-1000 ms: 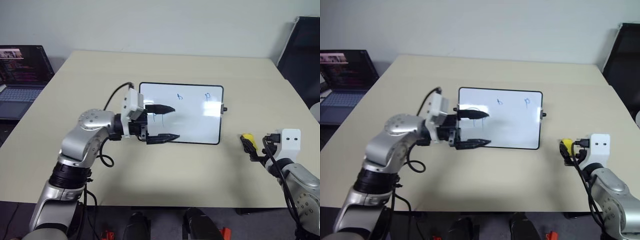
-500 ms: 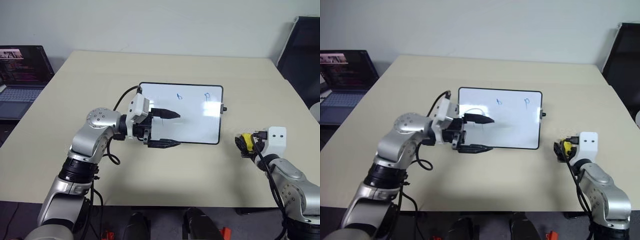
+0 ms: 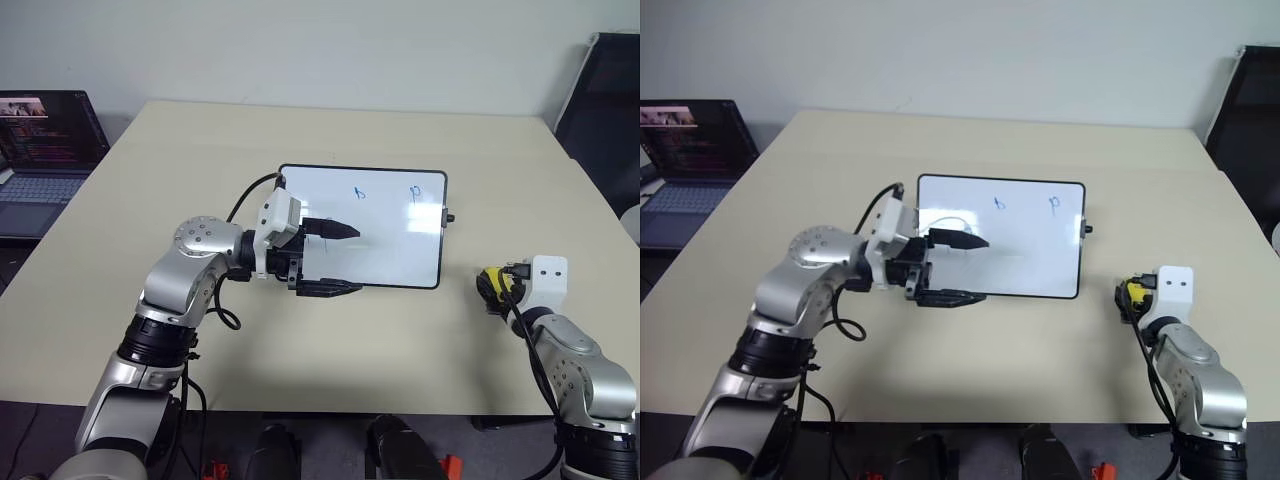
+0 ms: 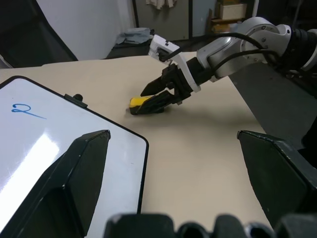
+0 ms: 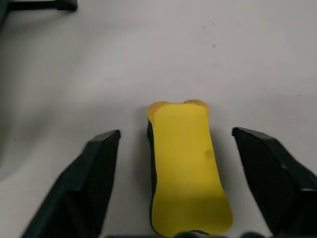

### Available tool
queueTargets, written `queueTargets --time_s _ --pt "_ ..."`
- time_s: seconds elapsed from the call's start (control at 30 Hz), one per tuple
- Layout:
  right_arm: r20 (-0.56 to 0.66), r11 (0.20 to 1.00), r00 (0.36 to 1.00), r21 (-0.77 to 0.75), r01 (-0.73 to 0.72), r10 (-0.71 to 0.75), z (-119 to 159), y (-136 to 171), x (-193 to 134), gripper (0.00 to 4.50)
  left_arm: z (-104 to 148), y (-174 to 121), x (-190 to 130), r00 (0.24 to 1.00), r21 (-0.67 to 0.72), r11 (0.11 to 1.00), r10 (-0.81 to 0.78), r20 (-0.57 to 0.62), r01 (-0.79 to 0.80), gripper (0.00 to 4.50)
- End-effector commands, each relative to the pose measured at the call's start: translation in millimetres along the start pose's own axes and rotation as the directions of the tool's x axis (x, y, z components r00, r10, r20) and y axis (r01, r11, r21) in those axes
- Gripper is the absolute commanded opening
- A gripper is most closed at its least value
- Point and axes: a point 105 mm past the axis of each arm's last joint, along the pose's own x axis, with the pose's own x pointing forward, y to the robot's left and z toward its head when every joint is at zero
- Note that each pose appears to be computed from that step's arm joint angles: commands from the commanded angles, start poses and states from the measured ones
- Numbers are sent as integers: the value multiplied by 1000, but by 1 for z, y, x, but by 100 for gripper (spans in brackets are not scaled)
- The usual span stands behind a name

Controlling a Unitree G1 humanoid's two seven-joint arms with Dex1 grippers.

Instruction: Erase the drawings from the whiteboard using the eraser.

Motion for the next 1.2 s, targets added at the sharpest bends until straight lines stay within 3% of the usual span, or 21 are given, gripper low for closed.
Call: queueTargets --time_s 0.03,0.17,0.47,0.73,1.0,1.2 --pt "58 1000 998 -19 17 -16 15 -3 1 244 10 -4 -2 1000 32 999 -5 3 5 450" --pt "62 999 998 -31 20 -18 16 -3 1 110 7 -5 -3 1000 15 1000 2 0 -2 450" --pt "102 998 995 -62 -8 14 24 6 -12 106 -6 -10 -13 992 -96 988 124 -2 -123 450" --pt "210 975 960 -161 -152 184 46 64 -39 106 -10 -14 -24 957 -139 947 287 -27 -288 450" --pt "398 943 869 -269 -195 293 100 115 -44 106 -1 7 -27 922 -65 919 388 -13 -388 450" --pt "450 933 840 -318 -167 303 127 123 -25 106 2 14 -21 928 -55 926 373 -5 -372 450"
